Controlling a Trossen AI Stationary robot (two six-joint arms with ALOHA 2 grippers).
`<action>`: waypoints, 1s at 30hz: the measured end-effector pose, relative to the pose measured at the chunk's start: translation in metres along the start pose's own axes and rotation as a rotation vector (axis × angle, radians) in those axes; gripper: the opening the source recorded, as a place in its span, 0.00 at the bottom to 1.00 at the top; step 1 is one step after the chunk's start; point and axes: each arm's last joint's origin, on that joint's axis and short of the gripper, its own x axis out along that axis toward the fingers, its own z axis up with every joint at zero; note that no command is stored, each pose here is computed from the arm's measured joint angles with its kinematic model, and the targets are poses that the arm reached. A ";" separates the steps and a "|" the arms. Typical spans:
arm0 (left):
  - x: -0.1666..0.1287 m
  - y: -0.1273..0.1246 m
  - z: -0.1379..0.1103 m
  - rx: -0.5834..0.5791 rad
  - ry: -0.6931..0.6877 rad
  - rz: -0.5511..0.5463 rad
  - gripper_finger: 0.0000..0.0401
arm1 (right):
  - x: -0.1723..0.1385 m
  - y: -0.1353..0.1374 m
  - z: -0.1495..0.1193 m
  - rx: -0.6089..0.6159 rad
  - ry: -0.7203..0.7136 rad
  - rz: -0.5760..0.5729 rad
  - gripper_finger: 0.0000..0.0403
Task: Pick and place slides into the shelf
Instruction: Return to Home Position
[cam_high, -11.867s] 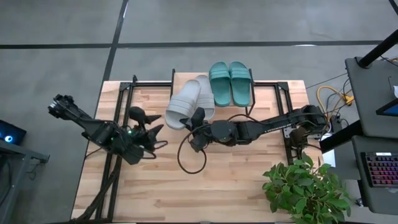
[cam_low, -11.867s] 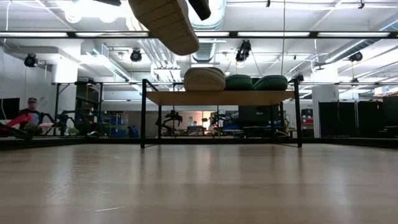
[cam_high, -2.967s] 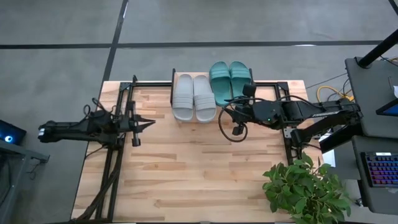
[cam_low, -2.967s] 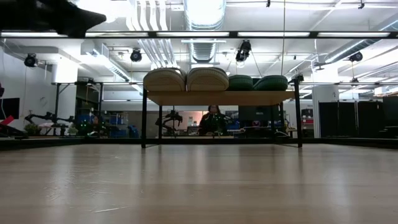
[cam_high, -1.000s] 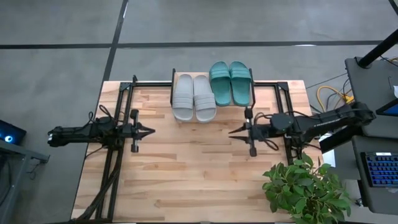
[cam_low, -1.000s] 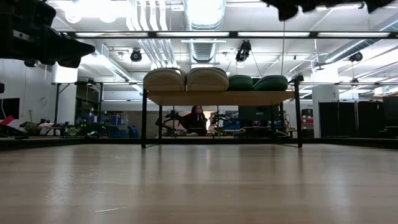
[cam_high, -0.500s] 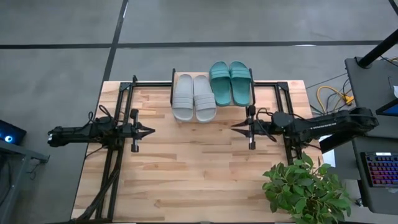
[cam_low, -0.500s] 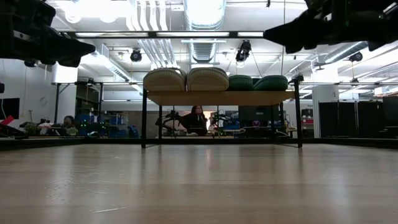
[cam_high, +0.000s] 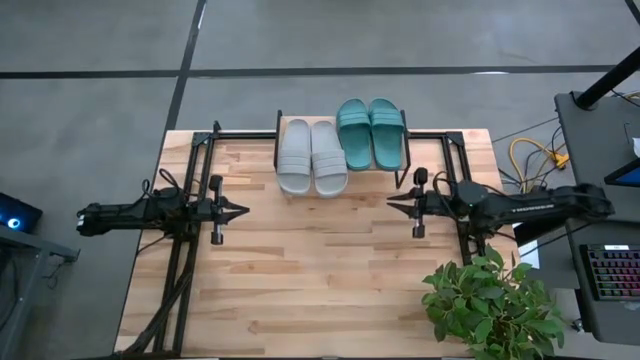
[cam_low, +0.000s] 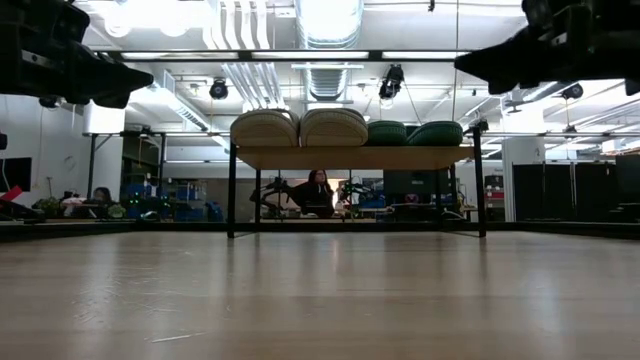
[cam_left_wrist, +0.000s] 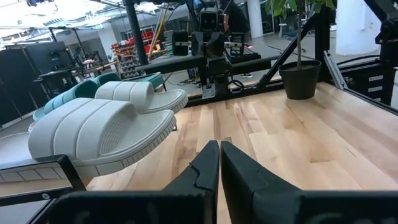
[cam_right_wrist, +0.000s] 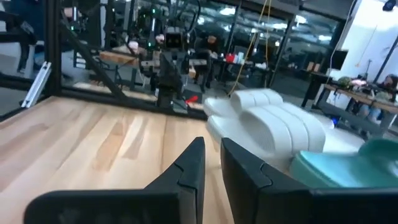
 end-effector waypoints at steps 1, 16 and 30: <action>0.000 0.000 0.000 0.000 0.000 0.000 0.00 | -0.002 0.000 0.000 0.003 0.013 -0.006 0.11; 0.000 0.000 0.000 -0.001 0.005 -0.001 0.00 | -0.030 -0.001 -0.004 0.027 0.072 -0.024 0.11; 0.000 0.000 -0.003 -0.020 0.028 -0.001 0.00 | -0.053 0.004 -0.021 0.175 0.034 0.012 0.11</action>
